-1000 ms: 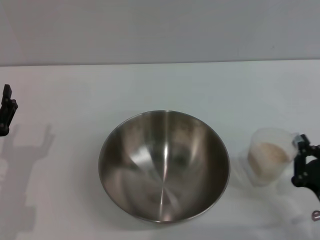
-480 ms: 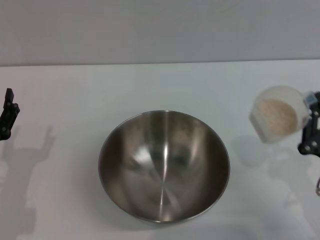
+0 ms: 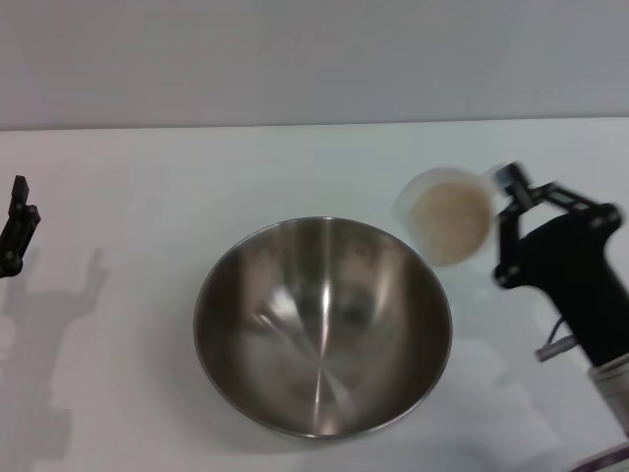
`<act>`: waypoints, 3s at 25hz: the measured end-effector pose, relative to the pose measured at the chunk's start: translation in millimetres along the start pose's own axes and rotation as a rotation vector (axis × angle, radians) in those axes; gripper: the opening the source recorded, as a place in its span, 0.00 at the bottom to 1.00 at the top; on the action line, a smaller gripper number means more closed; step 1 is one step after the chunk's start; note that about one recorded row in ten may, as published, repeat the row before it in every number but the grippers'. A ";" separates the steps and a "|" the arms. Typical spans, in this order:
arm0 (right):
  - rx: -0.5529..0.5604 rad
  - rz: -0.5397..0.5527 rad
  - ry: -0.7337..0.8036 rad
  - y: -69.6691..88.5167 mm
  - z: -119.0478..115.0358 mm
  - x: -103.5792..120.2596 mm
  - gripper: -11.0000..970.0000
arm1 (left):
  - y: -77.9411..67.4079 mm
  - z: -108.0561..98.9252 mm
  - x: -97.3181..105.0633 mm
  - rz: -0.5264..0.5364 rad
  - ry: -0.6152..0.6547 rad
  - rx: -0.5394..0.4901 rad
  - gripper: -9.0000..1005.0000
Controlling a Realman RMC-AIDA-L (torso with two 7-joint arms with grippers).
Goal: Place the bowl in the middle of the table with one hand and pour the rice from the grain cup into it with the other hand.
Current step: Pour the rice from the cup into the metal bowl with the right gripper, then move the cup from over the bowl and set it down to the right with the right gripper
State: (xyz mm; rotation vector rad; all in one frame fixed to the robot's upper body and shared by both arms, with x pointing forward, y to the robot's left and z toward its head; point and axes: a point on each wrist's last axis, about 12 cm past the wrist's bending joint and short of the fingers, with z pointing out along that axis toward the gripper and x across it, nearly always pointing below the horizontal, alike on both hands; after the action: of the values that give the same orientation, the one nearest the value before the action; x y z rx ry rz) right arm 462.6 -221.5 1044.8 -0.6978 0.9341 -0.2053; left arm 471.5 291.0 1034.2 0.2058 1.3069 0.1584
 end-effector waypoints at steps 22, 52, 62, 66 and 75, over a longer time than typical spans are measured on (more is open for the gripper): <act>-0.122 -0.901 -0.134 44.9 13.3 -29.2 0.02 | -3.9 2.9 -0.9 -0.005 -0.004 0.014 0.84; -0.149 -1.639 -0.254 69.4 19.3 -43.7 0.02 | -3.6 1.9 1.5 -0.036 0.009 0.021 0.84; -0.177 -1.748 -0.313 74.1 19.0 -41.6 0.02 | -4.7 1.5 1.3 -0.036 0.008 0.026 0.84; -0.175 -1.750 -0.316 74.3 19.1 -42.0 0.02 | -5.0 1.8 1.1 -0.036 0.006 0.028 0.84; -0.120 -1.497 -0.223 70.1 25.1 -52.6 0.02 | -5.3 2.4 0.8 -0.037 0.004 0.029 0.84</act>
State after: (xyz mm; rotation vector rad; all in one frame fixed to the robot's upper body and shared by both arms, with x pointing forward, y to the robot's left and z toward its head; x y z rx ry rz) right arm 442.3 -132.6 1045.6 -1.3944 0.0410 -1.3566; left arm 474.0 285.9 1032.7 0.2061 1.3164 0.1087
